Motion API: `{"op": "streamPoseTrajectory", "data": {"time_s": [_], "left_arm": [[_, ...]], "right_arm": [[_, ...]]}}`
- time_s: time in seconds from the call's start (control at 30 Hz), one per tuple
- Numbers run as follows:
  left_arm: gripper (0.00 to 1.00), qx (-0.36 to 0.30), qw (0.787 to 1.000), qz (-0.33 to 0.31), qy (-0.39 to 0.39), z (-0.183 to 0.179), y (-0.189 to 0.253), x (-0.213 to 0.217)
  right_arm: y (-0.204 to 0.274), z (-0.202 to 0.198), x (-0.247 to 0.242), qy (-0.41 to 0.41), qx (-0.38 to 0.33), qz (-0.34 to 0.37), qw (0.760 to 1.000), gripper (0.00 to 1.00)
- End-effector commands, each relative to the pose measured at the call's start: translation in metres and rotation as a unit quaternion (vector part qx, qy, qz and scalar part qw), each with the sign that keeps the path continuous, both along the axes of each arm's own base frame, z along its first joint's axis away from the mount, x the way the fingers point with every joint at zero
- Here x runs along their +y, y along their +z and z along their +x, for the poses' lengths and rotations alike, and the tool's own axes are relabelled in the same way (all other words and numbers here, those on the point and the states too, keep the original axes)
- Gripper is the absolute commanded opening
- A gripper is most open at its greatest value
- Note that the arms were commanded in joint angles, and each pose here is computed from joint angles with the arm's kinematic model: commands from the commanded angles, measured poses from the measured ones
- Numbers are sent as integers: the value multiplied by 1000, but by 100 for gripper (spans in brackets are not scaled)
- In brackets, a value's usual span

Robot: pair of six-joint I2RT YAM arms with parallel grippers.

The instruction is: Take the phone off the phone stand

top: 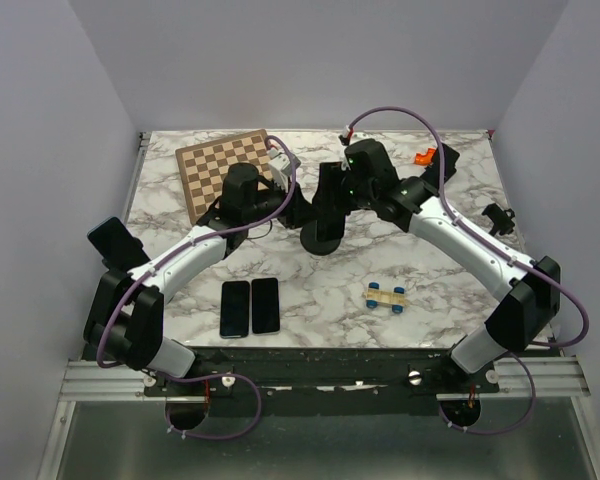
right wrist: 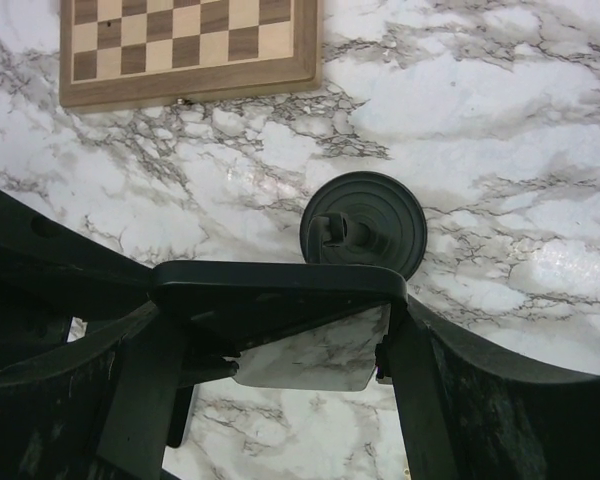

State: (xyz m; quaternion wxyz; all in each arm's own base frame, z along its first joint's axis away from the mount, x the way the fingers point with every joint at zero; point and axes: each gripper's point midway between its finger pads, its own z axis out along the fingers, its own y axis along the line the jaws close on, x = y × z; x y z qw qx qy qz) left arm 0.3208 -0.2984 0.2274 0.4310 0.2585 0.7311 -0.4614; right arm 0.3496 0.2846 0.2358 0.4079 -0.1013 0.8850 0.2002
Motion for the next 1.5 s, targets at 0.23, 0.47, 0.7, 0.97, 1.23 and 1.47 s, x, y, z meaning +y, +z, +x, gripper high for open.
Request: {"op": "streamPoseTrajectory", "data": {"time_s": [0.23,0.47,0.7,0.97,1.23,1.47], "left_arm": [[0,-58,996,-15,-68,-20,15,-5],[0,-49,995,-10,-85,-18,1,2],[0,-46,994,-23,-96,-21,4,5],[0,-44,993,-28,-102,-22,5,7],[0,-42,994,-25,-97,-20,6,7],[0,-20,998,-13,-63,-8,2,9]], "right_arm": [[2,20,-74,-132,-72,-109,983,1],[-6,31,-86,-35,-80,-74,993,1],[-6,34,-72,54,-98,-79,991,1],[2,9,-30,205,-119,-23,971,1],[8,0,-18,236,-101,6,967,1],[27,-8,-12,199,-84,69,974,1]]}}
